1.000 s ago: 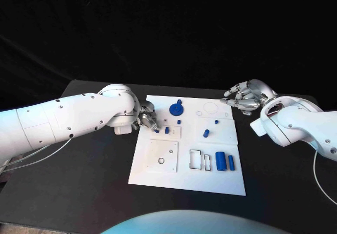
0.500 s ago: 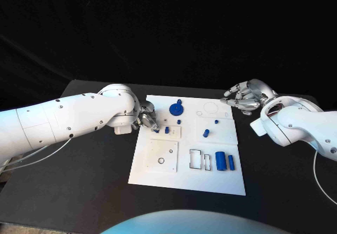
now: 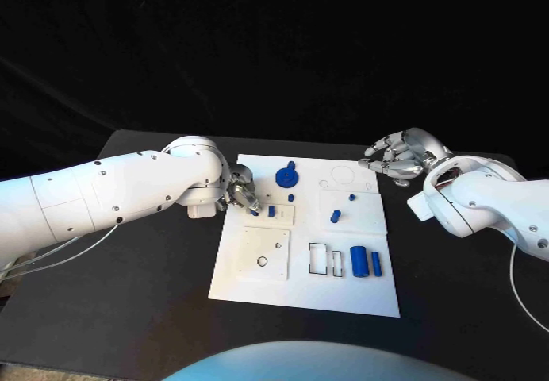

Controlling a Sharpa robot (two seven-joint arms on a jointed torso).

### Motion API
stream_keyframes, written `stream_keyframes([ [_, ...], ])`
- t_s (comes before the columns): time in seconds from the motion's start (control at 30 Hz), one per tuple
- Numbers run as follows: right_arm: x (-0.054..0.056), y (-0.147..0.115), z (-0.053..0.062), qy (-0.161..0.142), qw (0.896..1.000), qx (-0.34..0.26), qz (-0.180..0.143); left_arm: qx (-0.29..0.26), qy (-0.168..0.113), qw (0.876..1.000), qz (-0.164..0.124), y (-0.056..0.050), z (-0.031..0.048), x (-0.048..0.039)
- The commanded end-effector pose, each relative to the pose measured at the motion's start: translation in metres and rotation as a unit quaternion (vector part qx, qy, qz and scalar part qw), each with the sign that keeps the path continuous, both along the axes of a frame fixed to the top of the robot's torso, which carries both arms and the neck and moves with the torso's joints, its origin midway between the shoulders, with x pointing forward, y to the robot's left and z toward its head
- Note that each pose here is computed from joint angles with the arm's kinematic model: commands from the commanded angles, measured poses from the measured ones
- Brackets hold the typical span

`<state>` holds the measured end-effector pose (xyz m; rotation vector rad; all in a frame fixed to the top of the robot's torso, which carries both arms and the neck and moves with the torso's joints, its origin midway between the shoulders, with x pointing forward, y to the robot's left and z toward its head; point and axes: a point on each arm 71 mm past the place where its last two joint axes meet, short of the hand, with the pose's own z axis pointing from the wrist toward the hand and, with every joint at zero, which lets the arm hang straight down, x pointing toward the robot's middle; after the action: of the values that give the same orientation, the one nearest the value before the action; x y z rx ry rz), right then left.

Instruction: Assemble the parts on the task board

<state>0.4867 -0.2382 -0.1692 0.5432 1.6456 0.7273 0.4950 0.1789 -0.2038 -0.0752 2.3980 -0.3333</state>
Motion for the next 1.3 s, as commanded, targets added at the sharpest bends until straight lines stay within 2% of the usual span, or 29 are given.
stream_keyframes([
  [0.03, -0.0006, 0.0014, -0.0001, -0.001, 1.000, -0.005, 0.009, 0.000, 0.017, 1.000, -0.011, -0.0052, -0.0026, -0.0031],
  [1.3, -0.0002, 0.0006, 0.0003, -0.004, 1.000, -0.004, 0.006, 0.018, 0.015, 1.000, 0.007, 0.0026, -0.0047, 0.0048],
])
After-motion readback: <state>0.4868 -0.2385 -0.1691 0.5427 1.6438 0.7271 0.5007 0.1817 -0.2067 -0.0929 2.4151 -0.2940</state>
